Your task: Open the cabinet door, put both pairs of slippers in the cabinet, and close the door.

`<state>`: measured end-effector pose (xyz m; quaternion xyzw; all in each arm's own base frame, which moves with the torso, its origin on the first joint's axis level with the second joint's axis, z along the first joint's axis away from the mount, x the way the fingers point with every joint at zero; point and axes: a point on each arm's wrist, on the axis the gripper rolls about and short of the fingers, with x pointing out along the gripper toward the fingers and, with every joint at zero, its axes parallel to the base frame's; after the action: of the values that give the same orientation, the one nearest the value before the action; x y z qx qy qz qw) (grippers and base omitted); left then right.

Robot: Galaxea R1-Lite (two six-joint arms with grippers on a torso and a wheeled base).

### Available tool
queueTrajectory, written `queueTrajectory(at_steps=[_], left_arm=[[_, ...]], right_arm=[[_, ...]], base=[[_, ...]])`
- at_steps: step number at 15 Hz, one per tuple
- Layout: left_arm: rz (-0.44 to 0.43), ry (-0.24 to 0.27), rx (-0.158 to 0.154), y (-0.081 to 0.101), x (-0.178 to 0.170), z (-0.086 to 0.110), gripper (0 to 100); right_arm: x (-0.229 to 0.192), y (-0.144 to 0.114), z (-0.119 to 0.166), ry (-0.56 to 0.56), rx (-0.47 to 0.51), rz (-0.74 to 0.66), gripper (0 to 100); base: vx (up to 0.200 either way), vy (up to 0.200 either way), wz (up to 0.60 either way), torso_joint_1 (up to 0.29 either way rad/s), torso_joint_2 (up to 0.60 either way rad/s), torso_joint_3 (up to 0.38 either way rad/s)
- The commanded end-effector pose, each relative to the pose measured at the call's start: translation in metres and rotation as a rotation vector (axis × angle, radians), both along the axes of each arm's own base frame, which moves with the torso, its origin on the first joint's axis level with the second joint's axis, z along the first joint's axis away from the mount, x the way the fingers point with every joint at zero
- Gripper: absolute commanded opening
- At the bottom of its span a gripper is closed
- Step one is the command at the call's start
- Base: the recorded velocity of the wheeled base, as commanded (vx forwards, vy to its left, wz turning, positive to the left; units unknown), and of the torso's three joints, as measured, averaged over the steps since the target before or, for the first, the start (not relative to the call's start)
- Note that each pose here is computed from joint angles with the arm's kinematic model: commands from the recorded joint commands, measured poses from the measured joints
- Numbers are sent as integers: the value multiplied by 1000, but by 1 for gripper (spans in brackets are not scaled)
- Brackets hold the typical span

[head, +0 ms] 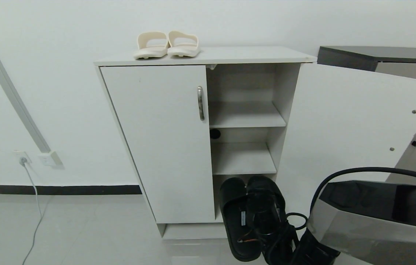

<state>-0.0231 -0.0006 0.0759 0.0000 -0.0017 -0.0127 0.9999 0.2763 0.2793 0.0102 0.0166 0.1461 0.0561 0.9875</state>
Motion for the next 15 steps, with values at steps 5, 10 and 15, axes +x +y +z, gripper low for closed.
queueTrajectory(at_steps=[5, 10, 15], left_arm=[[1, 2, 0, 0, 0, 0, 0], [2, 3, 2, 0, 0, 0, 0], [2, 3, 2, 0, 0, 0, 0]], right_arm=[[-2, 2, -5, 9, -8, 8, 0], [1, 3, -10, 6, -5, 3, 0], [11, 4, -17, -165, 4, -11, 0]], base=[[0, 0, 0, 3, 2, -192], [0, 0, 0, 6, 2, -189], [0, 0, 0, 0, 1, -16]])
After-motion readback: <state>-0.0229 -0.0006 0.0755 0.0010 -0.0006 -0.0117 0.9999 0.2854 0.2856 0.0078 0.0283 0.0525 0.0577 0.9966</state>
